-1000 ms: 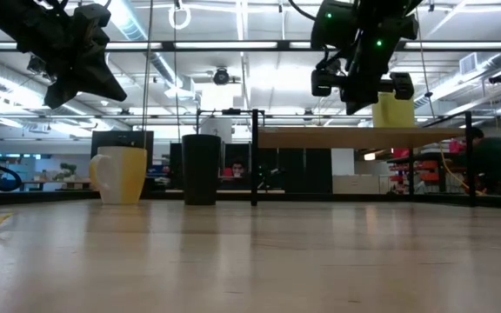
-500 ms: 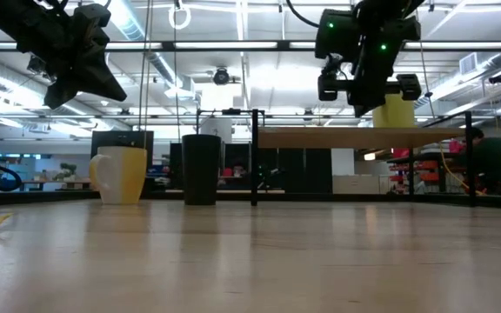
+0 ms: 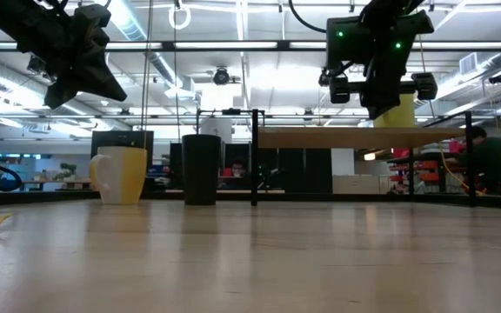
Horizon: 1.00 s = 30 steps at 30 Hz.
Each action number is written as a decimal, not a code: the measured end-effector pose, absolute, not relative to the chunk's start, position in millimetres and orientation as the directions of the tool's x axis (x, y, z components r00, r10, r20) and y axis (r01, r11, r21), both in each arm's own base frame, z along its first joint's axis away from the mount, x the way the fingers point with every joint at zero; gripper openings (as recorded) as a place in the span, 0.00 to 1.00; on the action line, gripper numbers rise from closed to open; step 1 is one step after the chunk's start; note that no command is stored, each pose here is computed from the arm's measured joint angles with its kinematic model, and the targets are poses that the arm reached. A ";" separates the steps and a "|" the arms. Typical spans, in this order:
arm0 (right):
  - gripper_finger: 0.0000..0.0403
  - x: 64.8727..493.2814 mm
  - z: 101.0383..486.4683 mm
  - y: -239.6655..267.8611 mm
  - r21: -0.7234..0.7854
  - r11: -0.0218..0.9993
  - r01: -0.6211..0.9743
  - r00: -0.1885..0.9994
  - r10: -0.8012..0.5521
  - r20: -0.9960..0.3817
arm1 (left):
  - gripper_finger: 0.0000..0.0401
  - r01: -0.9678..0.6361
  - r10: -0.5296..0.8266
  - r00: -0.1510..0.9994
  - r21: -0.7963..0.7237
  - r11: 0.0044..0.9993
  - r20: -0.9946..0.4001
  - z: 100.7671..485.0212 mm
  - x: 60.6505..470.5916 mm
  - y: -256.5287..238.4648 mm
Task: Stack small to large cups/mugs on shelf
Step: Put the yellow mug on the shelf
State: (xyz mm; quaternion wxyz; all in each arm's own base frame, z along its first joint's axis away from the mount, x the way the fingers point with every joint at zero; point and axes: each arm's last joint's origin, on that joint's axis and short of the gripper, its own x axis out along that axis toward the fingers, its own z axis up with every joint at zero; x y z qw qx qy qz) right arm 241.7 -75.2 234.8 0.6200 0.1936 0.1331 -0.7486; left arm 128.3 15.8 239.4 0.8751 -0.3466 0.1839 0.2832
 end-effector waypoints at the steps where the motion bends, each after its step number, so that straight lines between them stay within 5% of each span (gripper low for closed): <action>1: 0.00 240.9 234.7 -75.1 0.039 -0.200 0.979 -0.161 -0.876 -0.455 | 0.05 -0.623 0.368 0.772 -0.502 0.599 -0.518 239.4 128.3 15.8; 30: 0.00 223.6 235.4 -61.6 -0.002 -0.276 0.961 -0.243 -0.841 -0.484 | 0.03 -0.624 0.368 0.772 -0.503 0.599 -0.518 239.4 128.3 15.8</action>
